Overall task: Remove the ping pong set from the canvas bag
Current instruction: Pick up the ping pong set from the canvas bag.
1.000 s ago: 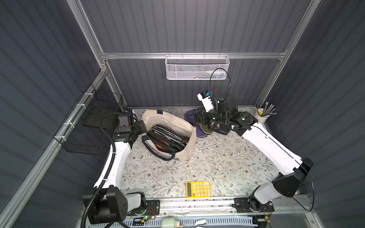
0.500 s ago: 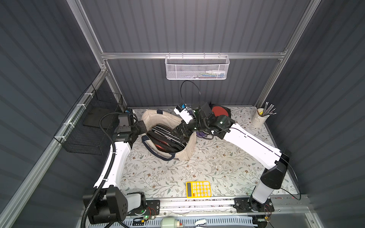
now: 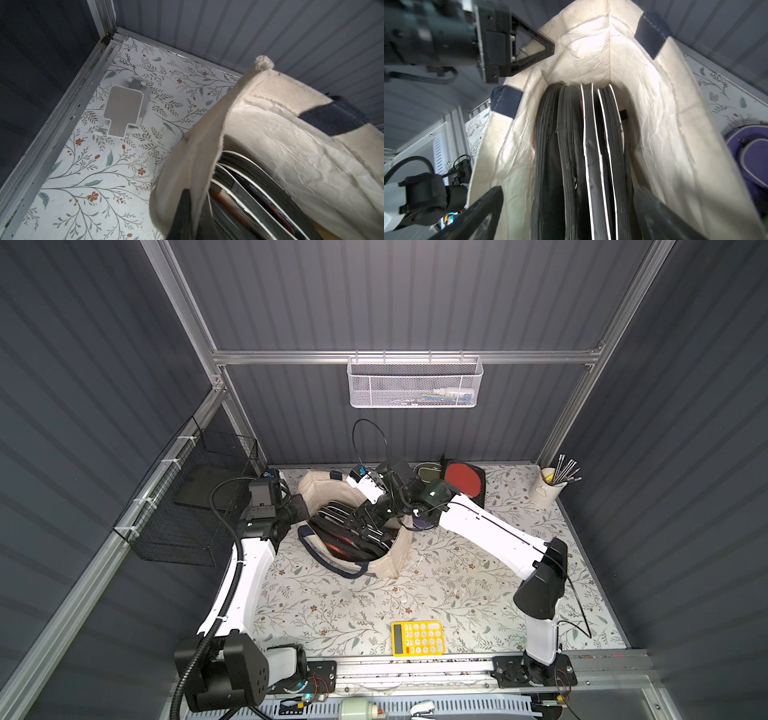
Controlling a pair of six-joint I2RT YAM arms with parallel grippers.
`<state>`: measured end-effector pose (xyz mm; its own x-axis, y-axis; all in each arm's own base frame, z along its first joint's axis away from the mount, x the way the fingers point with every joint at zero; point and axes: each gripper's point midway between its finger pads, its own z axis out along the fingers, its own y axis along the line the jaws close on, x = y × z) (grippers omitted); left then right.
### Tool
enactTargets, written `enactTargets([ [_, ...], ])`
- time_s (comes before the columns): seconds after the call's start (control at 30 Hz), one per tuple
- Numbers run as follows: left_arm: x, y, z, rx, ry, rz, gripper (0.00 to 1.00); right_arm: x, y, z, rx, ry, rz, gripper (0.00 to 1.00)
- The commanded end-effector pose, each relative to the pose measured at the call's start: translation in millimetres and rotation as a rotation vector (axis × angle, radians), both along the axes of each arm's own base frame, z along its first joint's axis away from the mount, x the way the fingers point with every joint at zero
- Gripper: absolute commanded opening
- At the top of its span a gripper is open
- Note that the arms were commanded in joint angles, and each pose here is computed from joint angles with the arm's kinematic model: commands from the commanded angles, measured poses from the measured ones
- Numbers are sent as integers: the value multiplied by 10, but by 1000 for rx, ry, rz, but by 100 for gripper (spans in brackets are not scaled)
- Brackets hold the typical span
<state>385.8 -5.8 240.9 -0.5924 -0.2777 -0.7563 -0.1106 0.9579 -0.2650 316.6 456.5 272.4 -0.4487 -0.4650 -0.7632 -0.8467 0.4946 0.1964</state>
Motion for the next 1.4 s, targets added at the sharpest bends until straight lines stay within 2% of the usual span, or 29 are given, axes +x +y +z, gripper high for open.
enactTargets([
  [0.0, -48, -7, -22, 7, 7, -19, 0, 21, 67, -39, -7, 1, 18, 99],
  [0.4, -87, 7, -82, 18, 27, -16, 0, 370, 209, -197, 13, 16, -10, 99],
  [0.67, -91, 9, -110, 21, 35, -17, 0, 522, 279, -420, 13, 55, -18, 93],
  [1.1, -97, -12, -82, 14, 26, -27, 0, 533, 168, -573, 1, 101, 13, 97],
  [1.37, -104, -36, -58, 7, 23, -39, 0, 495, 105, -897, -47, 133, 36, 96],
])
